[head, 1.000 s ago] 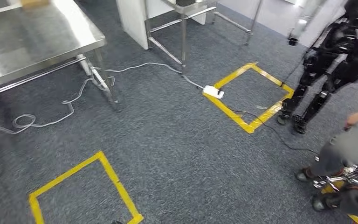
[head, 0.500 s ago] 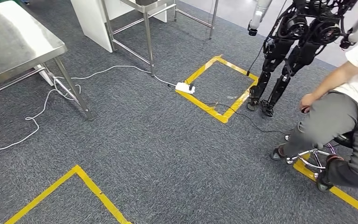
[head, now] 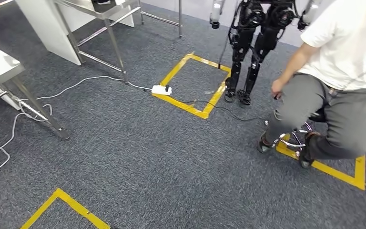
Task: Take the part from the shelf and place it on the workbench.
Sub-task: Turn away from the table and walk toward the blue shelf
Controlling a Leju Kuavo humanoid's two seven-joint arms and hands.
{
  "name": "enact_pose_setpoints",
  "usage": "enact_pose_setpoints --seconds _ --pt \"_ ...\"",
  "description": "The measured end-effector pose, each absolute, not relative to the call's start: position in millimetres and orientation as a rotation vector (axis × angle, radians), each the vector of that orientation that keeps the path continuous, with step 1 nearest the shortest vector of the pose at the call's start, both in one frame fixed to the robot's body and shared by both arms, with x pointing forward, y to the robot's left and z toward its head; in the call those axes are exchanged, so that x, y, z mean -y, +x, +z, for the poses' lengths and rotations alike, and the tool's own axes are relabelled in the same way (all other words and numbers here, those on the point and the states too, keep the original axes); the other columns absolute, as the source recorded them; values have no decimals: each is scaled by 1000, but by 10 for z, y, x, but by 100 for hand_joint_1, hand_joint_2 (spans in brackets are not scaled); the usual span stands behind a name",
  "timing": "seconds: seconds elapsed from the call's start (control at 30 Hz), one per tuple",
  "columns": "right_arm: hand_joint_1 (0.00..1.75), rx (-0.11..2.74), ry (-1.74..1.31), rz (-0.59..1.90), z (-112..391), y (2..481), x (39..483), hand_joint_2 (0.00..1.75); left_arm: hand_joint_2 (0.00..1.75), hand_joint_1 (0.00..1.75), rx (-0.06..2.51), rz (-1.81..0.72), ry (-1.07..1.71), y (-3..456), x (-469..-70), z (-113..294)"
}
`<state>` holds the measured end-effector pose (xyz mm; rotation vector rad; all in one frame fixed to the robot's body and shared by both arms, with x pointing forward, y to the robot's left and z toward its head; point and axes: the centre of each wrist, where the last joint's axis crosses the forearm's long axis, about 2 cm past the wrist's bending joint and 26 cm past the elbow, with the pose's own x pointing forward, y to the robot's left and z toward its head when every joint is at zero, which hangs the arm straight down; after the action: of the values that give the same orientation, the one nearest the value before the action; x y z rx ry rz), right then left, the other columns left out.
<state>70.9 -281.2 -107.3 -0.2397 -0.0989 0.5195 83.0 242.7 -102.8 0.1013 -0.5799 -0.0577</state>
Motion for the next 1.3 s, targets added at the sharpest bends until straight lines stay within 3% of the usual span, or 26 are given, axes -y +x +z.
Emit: enact_pose_setpoints --seconds 1.3 --pt "0 99 -235 540 -1079 665 2760 175 0 0 551 -74 86 824 -2398 -1027"
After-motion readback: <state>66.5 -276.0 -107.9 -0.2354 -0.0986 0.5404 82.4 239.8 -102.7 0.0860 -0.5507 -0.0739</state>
